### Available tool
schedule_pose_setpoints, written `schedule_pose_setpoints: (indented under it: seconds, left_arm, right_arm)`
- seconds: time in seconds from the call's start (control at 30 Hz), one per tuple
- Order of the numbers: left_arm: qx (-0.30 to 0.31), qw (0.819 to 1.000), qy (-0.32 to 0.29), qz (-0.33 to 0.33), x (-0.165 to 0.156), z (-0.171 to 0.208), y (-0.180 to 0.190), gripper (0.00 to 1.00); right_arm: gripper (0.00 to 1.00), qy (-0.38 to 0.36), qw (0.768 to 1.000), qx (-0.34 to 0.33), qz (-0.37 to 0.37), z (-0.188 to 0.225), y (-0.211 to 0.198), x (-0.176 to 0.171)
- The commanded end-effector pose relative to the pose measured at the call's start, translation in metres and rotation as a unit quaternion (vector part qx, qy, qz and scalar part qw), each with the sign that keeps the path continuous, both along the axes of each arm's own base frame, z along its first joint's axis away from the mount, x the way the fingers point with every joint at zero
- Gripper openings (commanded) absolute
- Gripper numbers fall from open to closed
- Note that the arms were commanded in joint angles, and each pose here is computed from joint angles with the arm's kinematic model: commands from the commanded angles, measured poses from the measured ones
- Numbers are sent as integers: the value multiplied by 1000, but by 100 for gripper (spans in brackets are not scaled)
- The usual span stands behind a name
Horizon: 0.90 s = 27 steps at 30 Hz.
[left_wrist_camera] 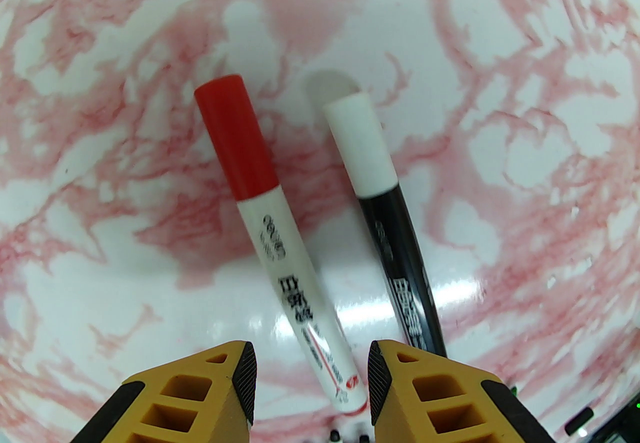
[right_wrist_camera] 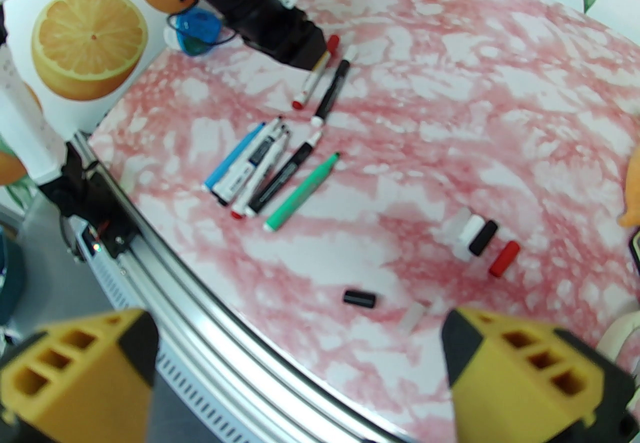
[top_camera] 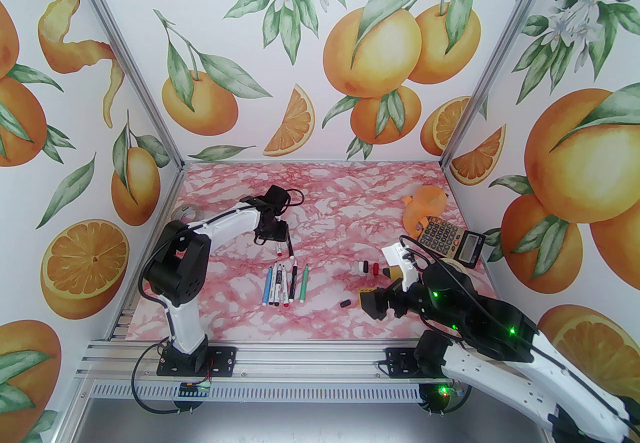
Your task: Open the pen caps
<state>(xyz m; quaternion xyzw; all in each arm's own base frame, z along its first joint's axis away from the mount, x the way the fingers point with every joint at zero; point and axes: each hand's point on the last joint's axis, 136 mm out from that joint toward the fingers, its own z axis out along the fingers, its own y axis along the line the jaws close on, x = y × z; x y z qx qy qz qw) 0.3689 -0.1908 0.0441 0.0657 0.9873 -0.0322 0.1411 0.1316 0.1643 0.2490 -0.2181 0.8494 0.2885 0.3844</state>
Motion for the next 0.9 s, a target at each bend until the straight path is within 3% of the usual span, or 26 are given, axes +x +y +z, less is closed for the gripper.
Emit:
schedule_pose_setpoints:
  seconds: [0.0, 0.33, 0.87]
  left_arm:
    - [0, 1000, -4, 1, 9, 0, -2, 41]
    - [34, 999, 2, 9, 10, -17, 10, 36]
    - [23, 999, 7, 37, 26, -32, 33, 22]
  right_arm:
    - [100, -6, 1000, -2, -11, 0, -6, 0]
    - [100, -7, 1000, -1, -12, 0, -6, 0]
    - [100, -5, 1000, -4, -14, -1, -6, 1]
